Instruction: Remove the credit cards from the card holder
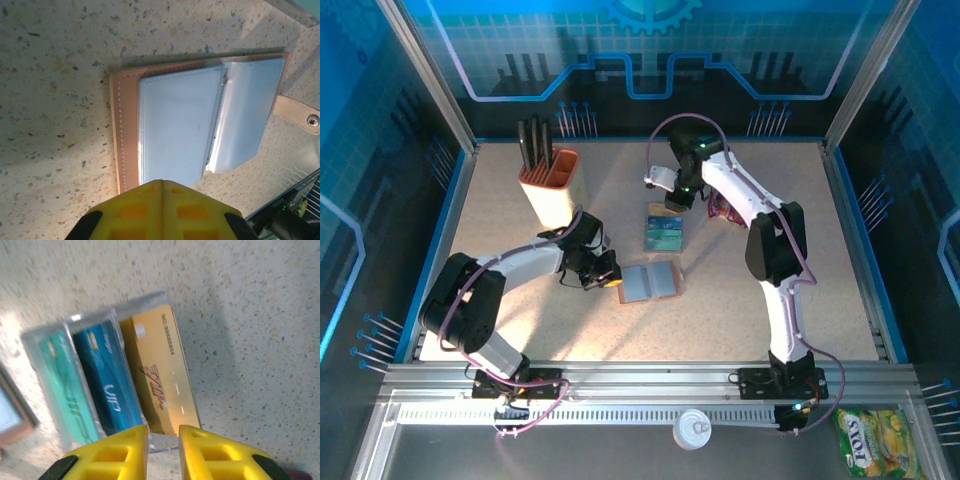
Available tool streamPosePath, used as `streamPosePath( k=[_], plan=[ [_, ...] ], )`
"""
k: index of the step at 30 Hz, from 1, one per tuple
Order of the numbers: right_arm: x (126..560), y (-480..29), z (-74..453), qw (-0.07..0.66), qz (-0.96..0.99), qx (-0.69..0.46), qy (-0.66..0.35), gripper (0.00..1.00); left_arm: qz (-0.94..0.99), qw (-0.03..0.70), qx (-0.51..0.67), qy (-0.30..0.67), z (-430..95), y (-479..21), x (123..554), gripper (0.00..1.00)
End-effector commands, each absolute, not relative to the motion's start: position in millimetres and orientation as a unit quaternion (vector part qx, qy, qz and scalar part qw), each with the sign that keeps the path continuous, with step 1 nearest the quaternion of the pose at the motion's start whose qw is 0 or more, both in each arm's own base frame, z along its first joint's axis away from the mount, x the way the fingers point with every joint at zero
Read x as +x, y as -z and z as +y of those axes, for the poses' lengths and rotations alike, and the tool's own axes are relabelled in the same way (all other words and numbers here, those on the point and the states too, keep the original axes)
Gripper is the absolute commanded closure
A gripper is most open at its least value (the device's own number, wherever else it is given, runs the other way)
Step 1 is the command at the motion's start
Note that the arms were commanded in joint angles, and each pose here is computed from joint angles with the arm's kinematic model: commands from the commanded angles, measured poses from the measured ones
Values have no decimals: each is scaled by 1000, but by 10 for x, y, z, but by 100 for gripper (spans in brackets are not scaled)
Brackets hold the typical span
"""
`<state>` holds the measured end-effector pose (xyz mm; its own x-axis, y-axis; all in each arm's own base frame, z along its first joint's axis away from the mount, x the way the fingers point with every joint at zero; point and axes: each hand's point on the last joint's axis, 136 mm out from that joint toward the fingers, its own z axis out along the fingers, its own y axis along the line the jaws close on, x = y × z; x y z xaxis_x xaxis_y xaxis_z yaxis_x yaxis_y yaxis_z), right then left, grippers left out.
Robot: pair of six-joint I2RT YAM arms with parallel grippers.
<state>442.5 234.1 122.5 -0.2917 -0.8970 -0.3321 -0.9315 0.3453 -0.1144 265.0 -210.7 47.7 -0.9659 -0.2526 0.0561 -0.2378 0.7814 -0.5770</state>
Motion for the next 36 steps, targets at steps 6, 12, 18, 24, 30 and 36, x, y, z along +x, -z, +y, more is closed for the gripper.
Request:
streamPosePath(
  k=[6, 12, 18, 24, 30, 36],
  plan=[
    [4087, -1547, 2692, 224, 847, -465, -129, 73, 941, 12, -149, 305, -2044, -399, 2589, 100],
    [3886, -1413, 2577, 237, 882, -381, -145, 66, 948, 34, -146, 282, -1950, -390, 2629, 100],
    [3756, -1281, 2190, 273, 905, -314, -88, 53, 963, 107, -137, 207, -1589, -520, 2781, 66],
    [3654, -1215, 1752, 316, 917, -240, -43, 28, 962, 173, -163, 137, -1098, -675, 2897, 45],
    [3634, -1131, 1335, 343, 922, -176, -13, 8, 955, 224, -174, 85, -683, -818, 3008, 13],
    [3657, -1011, 927, 351, 927, -127, 34, 0, 940, 270, -204, 32, -233, -908, 3127, 5]
  ],
)
